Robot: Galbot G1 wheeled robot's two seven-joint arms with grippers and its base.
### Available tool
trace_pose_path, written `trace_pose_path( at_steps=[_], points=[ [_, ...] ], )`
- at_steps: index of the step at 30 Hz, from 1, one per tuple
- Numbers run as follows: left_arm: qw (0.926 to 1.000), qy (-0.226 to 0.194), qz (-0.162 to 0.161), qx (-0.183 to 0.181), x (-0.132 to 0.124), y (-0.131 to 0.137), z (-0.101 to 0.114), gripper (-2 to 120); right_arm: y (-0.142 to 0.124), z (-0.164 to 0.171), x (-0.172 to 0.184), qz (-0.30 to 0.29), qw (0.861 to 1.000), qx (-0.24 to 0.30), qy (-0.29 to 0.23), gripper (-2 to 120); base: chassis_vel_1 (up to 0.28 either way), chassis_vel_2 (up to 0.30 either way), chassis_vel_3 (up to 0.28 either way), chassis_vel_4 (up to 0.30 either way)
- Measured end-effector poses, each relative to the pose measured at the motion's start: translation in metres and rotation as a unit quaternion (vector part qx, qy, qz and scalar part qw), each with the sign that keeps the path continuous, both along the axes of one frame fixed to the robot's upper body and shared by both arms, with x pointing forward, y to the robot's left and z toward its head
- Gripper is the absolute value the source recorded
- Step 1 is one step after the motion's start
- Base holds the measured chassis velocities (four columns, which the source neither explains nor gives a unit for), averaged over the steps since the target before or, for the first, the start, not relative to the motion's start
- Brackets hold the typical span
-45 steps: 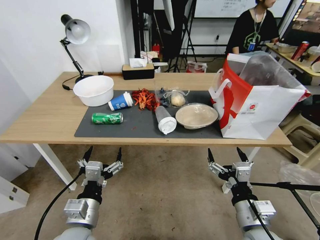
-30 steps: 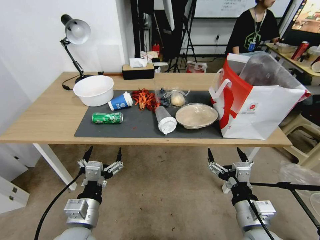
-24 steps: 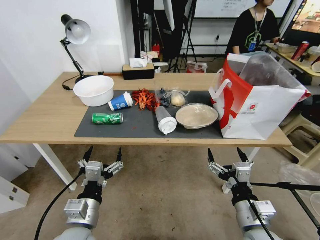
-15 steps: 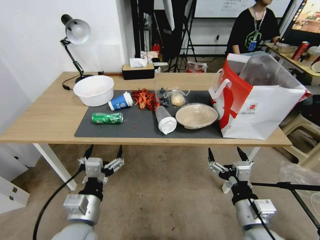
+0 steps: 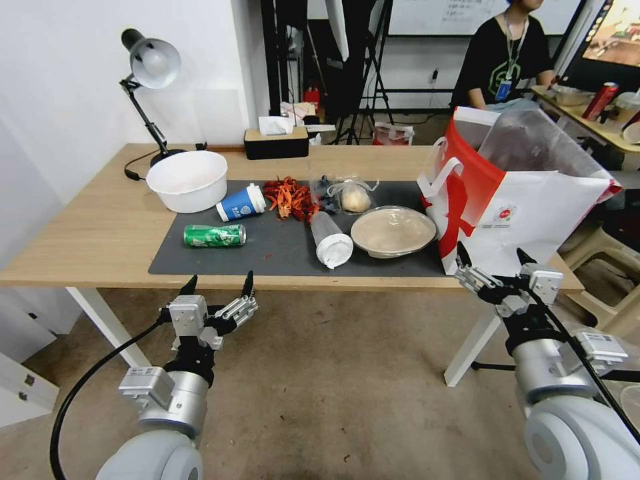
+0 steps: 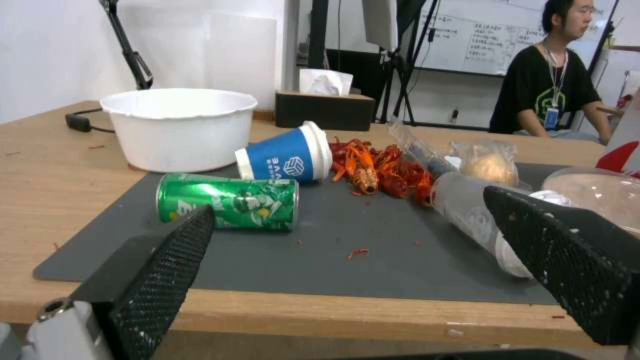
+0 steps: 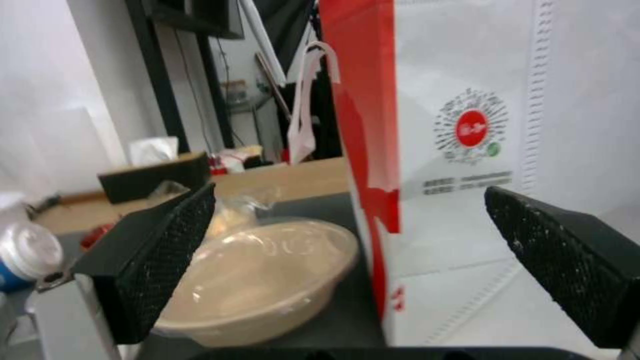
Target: Pick up the trash from the table and place it into the takeout bag.
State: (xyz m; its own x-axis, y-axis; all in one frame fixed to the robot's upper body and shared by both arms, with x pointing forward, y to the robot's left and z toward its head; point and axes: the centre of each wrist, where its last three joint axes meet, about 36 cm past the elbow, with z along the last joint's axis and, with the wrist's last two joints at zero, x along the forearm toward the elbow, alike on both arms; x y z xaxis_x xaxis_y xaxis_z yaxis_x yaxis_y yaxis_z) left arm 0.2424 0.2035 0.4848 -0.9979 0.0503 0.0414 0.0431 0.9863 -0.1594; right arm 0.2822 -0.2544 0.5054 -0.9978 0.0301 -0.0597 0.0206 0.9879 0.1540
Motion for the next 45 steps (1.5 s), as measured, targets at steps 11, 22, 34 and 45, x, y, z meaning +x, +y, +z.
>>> trace_pose_path(
  at_steps=[11, 22, 34, 45],
  points=[
    [1.0000, -0.003, -0.003, 0.000, 0.004, 0.000, -0.007, 100, 0.013, -0.030, 0.030, 0.033, 0.989, 0.144, 0.018, 100, 0.000, 0.000, 0.000, 0.000],
    [0.9999, 0.000, 0.008, 0.013, 0.003, 0.009, -0.010, 100, 0.039, -0.065, 0.075, 0.053, 0.956, 0.276, 0.085, 100, 0.000, 0.000, 0.000, 0.000],
    [0.9997, 0.005, 0.014, 0.018, 0.004, 0.014, -0.016, 100, 0.046, -0.063, 0.101, 0.049, 0.945, 0.309, 0.096, 76, 0.000, 0.000, 0.000, 0.000],
    [0.9997, 0.008, 0.012, 0.017, 0.011, 0.014, -0.024, 100, 0.044, -0.066, 0.116, 0.028, 0.941, 0.310, 0.130, 37, 0.000, 0.000, 0.000, 0.000]
  ],
)
